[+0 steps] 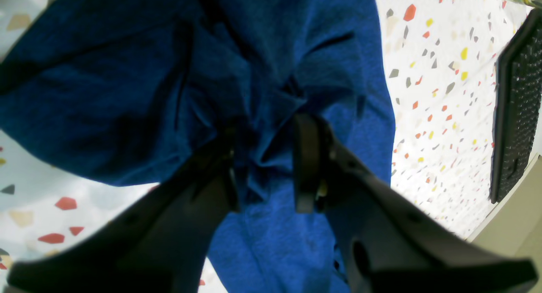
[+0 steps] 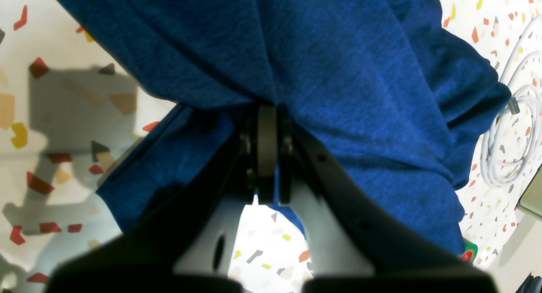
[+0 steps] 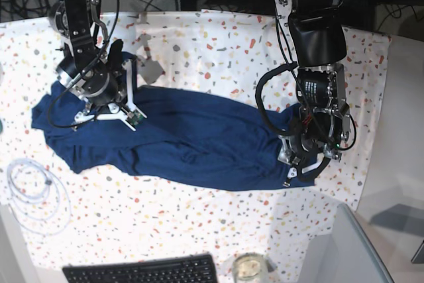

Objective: Layout the t-shirt on the table in an organized manner, then fold the t-shirt properly
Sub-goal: 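Pull the hem end with the left gripper away from the right gripper, then release the hem with the left gripper and lift it away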

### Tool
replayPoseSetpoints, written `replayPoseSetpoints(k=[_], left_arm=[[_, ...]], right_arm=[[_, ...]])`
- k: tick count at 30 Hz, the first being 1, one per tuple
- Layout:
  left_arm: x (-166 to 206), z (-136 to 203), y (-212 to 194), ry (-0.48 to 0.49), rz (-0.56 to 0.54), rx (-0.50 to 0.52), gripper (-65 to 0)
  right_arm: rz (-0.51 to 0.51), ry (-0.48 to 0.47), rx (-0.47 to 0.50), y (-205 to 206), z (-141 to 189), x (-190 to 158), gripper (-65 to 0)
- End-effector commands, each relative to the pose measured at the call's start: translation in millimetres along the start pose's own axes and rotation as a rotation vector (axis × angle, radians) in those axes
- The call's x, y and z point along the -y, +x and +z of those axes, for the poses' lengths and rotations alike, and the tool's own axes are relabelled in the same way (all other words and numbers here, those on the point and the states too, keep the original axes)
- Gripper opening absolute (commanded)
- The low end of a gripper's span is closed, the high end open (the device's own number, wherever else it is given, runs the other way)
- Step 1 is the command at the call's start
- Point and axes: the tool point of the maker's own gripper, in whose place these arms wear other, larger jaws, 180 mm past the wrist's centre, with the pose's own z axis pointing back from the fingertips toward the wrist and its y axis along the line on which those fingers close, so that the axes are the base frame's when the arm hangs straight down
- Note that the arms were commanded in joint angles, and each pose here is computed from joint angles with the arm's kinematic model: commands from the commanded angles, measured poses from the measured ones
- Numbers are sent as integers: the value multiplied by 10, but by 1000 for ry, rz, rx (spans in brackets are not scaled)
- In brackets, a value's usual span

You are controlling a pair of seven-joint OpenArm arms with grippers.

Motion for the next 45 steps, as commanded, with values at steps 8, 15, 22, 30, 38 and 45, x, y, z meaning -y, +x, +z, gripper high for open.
replayPoseSetpoints(k=[8, 15, 22, 30, 38, 45], left_arm=[[168, 58, 146, -36, -9, 35, -482], [197, 62, 163, -39, -17, 40, -482], [48, -67, 108, 19, -20, 4, -482], [61, -50, 151, 14, -22, 16, -484], [84, -38, 158, 7, -22, 20, -650], [103, -28, 175, 1, -21, 23, -650]], right_arm=[[-4, -21, 31, 92, 23, 87, -650], [-15, -14, 41, 145, 20, 42, -650], [-17, -12, 43, 155, 19, 34, -650], [-17, -12, 43, 155, 19, 34, -650], [-17, -12, 43, 155, 19, 34, -650], [-17, -12, 43, 155, 19, 34, -650]])
